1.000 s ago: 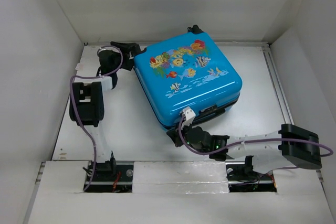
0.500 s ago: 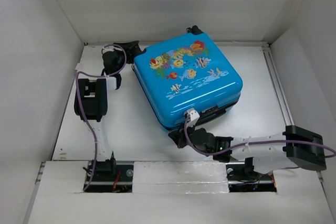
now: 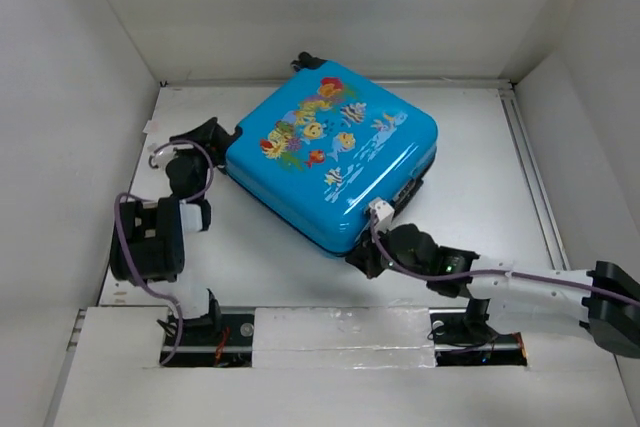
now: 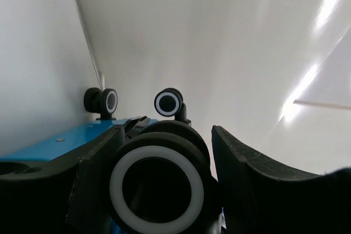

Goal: Pack the luggage

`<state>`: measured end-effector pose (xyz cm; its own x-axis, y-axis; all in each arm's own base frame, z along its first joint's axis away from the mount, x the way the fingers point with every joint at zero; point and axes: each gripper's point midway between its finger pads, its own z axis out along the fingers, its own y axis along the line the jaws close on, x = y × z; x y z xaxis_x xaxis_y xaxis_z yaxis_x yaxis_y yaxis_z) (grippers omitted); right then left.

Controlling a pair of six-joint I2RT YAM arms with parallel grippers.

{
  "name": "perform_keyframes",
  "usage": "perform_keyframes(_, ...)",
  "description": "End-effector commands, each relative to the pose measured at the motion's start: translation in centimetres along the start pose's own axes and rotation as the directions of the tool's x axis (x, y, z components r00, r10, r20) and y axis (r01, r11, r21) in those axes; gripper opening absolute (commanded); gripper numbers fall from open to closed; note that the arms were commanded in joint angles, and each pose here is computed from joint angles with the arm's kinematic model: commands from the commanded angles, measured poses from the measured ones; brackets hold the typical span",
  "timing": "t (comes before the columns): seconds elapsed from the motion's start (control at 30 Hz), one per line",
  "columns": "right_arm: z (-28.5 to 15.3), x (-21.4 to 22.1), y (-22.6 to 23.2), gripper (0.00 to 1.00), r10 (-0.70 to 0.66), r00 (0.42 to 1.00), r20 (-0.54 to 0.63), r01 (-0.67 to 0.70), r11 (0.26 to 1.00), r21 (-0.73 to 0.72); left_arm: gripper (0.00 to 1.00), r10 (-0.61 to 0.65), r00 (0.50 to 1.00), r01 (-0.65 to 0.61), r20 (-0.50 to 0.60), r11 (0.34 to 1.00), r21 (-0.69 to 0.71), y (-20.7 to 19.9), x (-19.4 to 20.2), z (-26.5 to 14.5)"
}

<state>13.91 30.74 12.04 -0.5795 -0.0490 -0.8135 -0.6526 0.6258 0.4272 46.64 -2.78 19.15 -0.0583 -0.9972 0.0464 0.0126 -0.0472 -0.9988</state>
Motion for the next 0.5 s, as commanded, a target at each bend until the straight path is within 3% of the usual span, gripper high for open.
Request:
perform_keyframes(0.0, -0.6, -7.9, 0.6, 0.0, 0.049, 0.983, 0.178, -0.037, 0.997, -0.065, 0.0, 0.114, 0.993, -0.111, -0.017, 0.987, 0.114, -1.4, 1.8, -5.8)
perform_keyframes(0.03, -0.9, -8.5, -0.2, 0.0, 0.026, 0.984, 0.178, -0.018, 0.999, -0.044, 0.0, 0.104, 0.994, -0.104, -0.01, 0.993, 0.05, 1.2, 1.8, -8.1)
perform_keyframes(0.07, -1.0, -9.2, -0.8, 0.0, 0.018, 0.982, 0.188, -0.012, 0.999, -0.033, 0.0, 0.13, 0.992, -0.129, -0.007, 0.987, 0.092, -0.1, 2.2, -9.6)
perform_keyframes(0.13, -1.4, -11.3, -2.1, 0.0, 0.016, 0.977, 0.214, -0.01, 1.0, -0.027, 0.0, 0.157, 0.987, -0.157, -0.017, 0.987, 0.021, 2.2, 2.8, -12.0)
perform_keyframes(0.2, -1.4, -11.1, -2.1, 0.0, 0.02, 0.981, 0.194, -0.011, 0.999, -0.049, 0.0, 0.234, 0.972, -0.233, -0.007, 0.971, 0.059, 0.7, 3.4, -13.6)
perform_keyframes(0.23, -1.0, -9.6, -2.2, 0.0, 0.028, 0.986, 0.167, -0.019, 0.998, -0.054, 0.0, 0.259, 0.965, -0.26, -0.031, 0.966, -0.016, 2.3, 3.6, -14.0)
perform_keyframes(0.3, -0.5, -7.6, -0.9, 0.0, 0.067, 0.986, 0.151, -0.051, 0.993, -0.109, 0.0, 0.342, 0.939, -0.343, 0.029, 0.938, 0.038, -0.5, 2.9, -14.8)
perform_keyframes(0.33, -0.2, -3.9, 0.1, 0.0, 0.068, 0.995, 0.074, -0.056, 0.986, -0.156, 0.0, 0.359, 0.933, -0.358, 0.028, 0.933, -0.021, 0.4, 2.6, -15.1)
perform_keyframes(0.37, 0.0, -2.1, 0.7, 0.0, 0.073, 0.997, 0.033, -0.066, 0.981, -0.183, 0.0, 0.377, 0.925, -0.378, 0.05, 0.926, 0.005, -1.5, 2.4, -15.1)
perform_keyframes(0.47, -0.4, 1.1, 4.6, 0.0, 0.058, 0.997, -0.042, -0.068, 0.952, -0.297, 0.0, 0.423, 0.903, -0.426, 0.073, 0.904, 0.033, -4.0, 2.3, -15.6)
